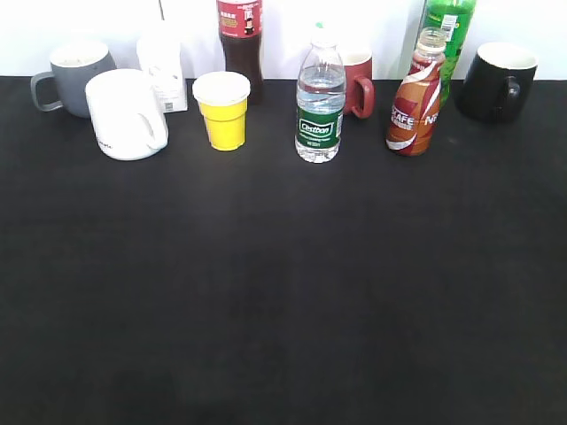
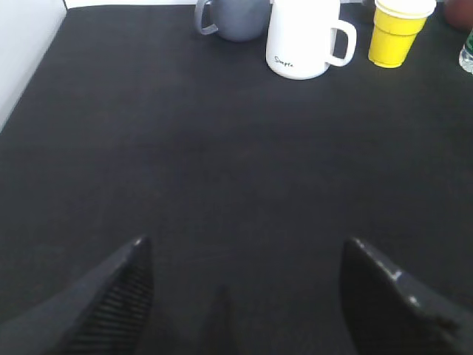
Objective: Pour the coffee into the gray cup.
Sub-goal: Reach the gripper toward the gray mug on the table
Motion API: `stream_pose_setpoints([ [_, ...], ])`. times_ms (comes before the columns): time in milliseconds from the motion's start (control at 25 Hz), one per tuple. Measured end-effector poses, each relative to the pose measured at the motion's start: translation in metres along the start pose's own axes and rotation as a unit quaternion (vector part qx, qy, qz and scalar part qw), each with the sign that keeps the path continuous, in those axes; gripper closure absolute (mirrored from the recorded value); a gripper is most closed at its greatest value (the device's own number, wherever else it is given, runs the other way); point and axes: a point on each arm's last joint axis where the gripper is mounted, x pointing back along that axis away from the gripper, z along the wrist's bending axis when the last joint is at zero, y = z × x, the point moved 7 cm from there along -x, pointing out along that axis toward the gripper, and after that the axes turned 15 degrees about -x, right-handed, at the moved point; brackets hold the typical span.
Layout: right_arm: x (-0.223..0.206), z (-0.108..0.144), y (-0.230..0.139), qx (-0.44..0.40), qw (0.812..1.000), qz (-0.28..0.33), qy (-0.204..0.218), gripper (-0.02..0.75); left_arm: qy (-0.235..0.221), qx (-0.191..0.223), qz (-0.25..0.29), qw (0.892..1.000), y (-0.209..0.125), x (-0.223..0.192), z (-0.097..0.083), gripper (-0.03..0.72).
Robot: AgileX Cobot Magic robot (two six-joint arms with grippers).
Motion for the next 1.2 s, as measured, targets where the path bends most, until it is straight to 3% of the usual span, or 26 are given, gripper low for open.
stream_pose_setpoints([
  [440,0.0,0.0,0.0,0.0,1.0,0.0,0.0,0.149,0.0,0.0,0.0,1.0,0.0,0.0,0.0,0.107],
  [600,0.0,0.0,0.0,0.0,1.0,0.0,0.0,0.149,-0.001,0.002,-0.01,1.0,0.004,0.001,0.0,0.186],
  [680,0.0,0.0,0.0,0.0,1.0,0.0,0.0,0.149,0.003,0.009,-0.064,0.998,0.022,0.006,0.002,0.206],
  [840,0.0,0.0,0.0,0.0,1.0,0.0,0.0,0.149,0.039,0.011,-0.176,0.984,0.065,0.009,0.016,0.211],
  [960,0.0,0.0,0.0,0.0,1.0,0.0,0.0,0.149,0.049,0.015,-0.196,0.979,0.094,-0.014,0.026,0.218],
  [1200,0.0,0.0,0.0,0.0,1.0,0.0,0.0,0.149,0.061,0.019,-0.192,0.979,0.134,-0.101,0.044,0.246],
])
